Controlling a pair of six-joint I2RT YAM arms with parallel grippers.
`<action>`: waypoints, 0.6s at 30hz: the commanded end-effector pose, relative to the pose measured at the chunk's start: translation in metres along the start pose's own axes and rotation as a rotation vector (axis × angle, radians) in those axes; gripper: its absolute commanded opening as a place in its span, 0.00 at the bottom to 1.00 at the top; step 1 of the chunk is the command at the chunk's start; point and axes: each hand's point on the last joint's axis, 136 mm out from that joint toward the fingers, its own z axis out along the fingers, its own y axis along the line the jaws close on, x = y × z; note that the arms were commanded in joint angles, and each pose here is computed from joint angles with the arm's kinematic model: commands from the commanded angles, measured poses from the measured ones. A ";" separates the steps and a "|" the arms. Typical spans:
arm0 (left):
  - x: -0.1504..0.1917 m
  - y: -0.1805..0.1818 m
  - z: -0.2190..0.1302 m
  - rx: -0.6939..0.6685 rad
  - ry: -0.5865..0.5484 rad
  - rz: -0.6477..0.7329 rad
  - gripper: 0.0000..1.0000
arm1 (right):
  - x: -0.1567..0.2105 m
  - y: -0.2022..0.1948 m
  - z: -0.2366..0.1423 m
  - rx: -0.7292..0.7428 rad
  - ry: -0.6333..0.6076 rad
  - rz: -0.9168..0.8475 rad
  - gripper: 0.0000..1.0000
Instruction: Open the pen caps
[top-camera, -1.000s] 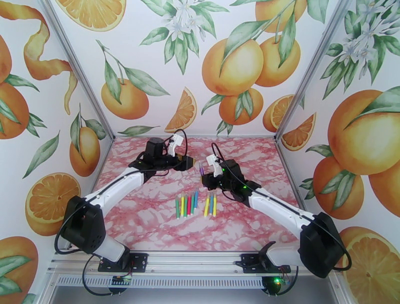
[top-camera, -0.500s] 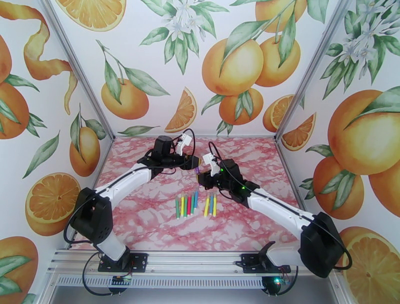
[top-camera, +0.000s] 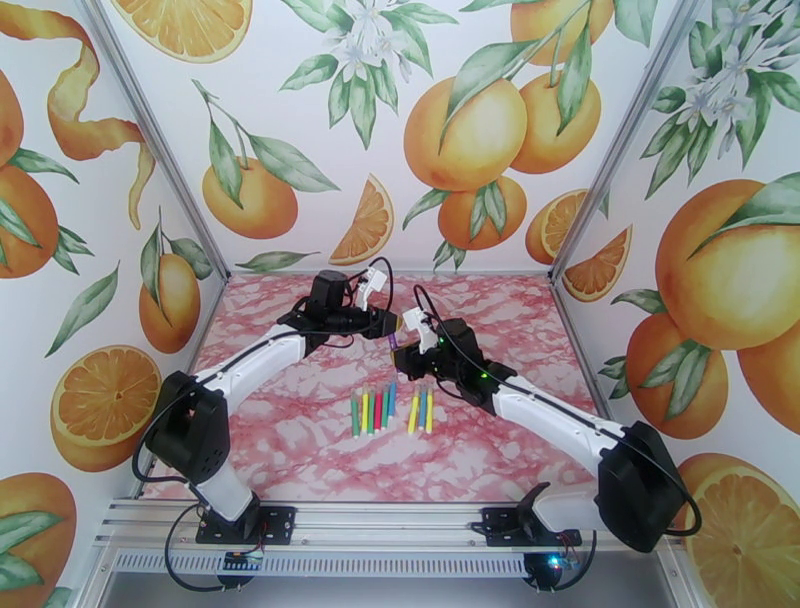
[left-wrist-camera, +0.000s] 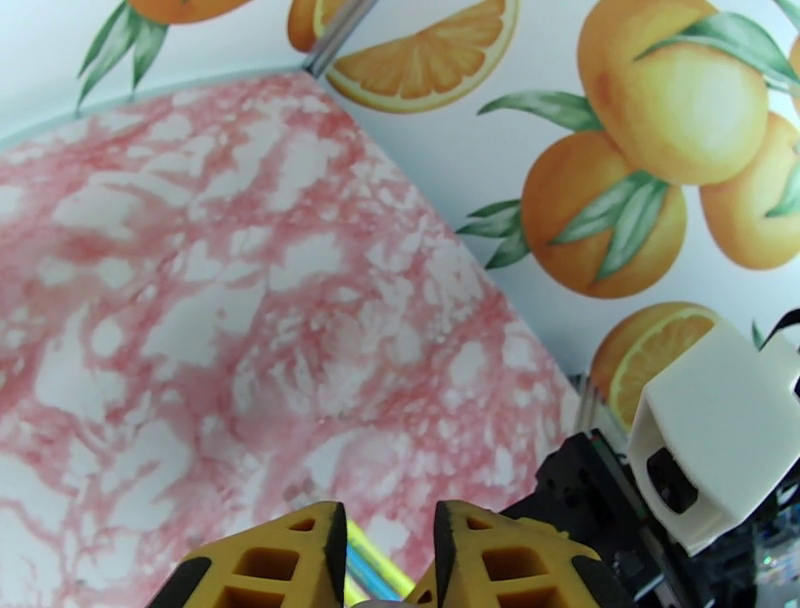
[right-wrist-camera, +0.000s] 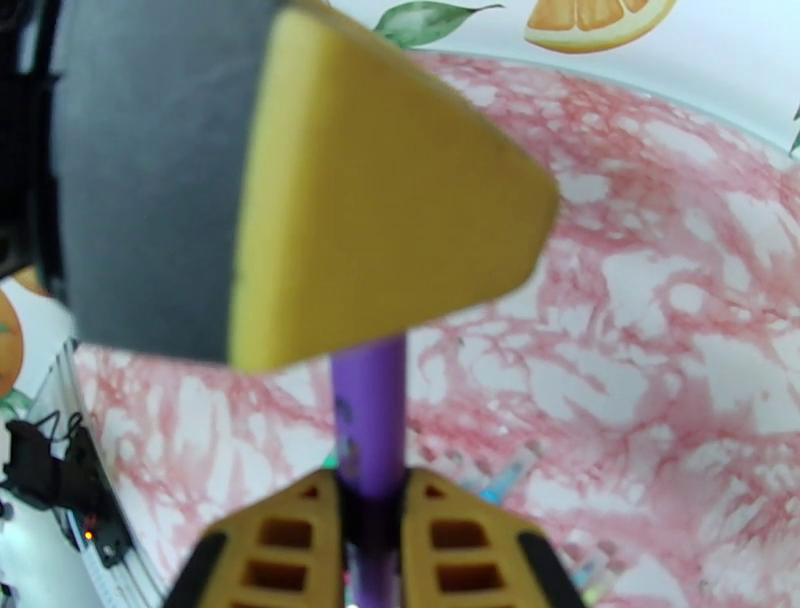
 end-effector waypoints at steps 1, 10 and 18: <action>-0.010 -0.010 0.002 0.037 -0.006 0.015 0.21 | -0.017 0.006 0.002 -0.011 -0.048 -0.029 0.16; -0.011 -0.017 0.000 0.067 -0.006 0.004 0.07 | -0.022 0.005 -0.003 0.004 -0.088 -0.032 0.31; -0.014 -0.023 -0.003 0.083 -0.012 0.001 0.02 | -0.023 0.008 0.006 -0.031 -0.087 -0.029 0.50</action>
